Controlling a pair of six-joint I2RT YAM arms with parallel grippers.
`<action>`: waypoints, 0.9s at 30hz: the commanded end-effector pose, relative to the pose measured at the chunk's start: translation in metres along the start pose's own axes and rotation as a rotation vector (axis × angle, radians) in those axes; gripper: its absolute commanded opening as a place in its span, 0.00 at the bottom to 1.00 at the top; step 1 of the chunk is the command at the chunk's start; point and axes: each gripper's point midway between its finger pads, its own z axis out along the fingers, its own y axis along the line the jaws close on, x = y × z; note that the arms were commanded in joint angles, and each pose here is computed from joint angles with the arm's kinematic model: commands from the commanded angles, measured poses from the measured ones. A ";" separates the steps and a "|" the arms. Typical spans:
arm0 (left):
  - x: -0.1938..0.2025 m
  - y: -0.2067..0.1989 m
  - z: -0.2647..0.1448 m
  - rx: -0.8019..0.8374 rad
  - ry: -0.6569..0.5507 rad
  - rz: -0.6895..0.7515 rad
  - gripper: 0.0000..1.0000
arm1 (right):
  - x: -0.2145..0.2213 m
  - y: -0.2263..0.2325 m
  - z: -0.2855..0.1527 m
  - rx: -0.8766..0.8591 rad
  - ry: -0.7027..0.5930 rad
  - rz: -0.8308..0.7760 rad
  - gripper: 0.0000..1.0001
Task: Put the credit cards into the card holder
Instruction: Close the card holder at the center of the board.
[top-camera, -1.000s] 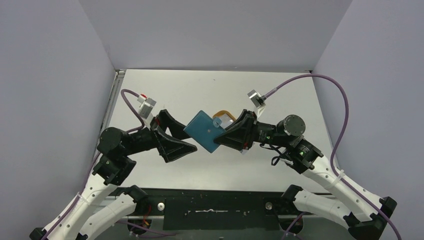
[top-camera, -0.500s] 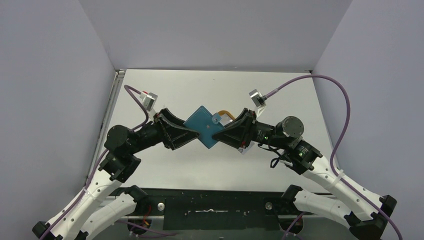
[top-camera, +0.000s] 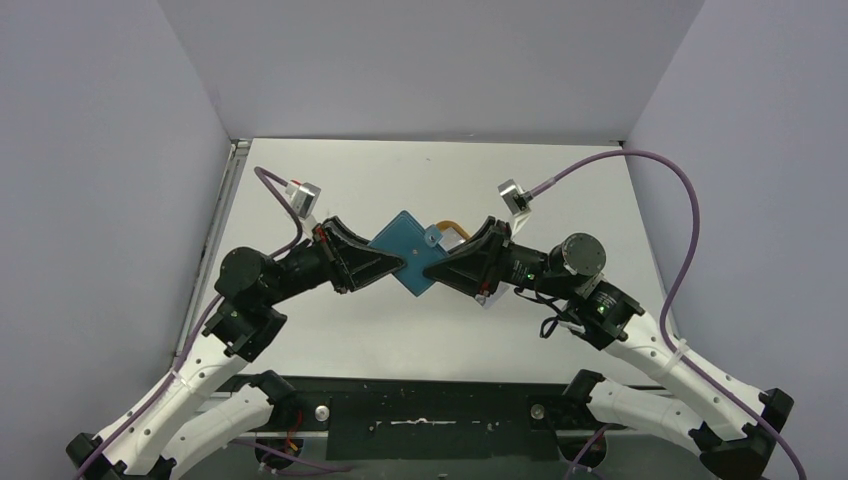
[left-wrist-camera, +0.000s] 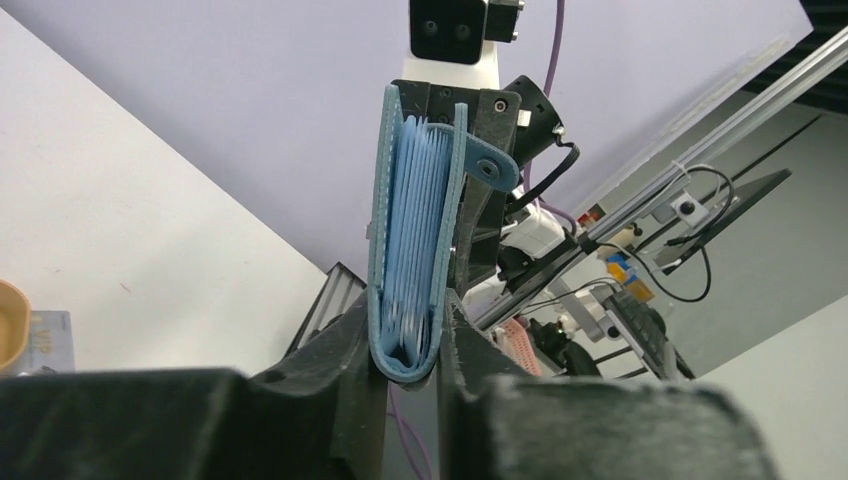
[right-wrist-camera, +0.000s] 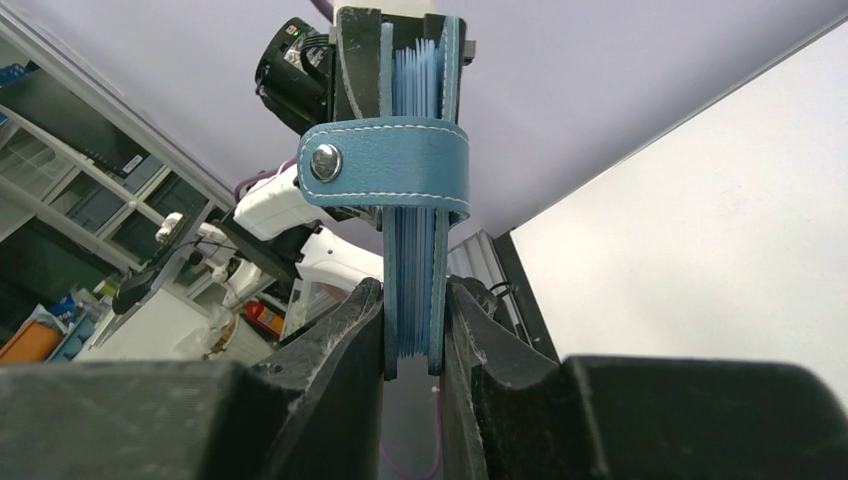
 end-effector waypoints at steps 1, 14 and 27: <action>-0.013 -0.025 0.002 0.076 -0.040 0.070 0.03 | -0.015 0.011 0.001 -0.029 -0.059 -0.055 0.00; -0.009 0.015 -0.021 -0.256 0.002 0.099 0.00 | -0.018 -0.017 -0.059 0.331 0.028 -0.258 0.60; -0.003 0.057 -0.043 -0.559 0.106 0.117 0.00 | -0.046 -0.059 -0.032 0.561 0.036 -0.232 0.56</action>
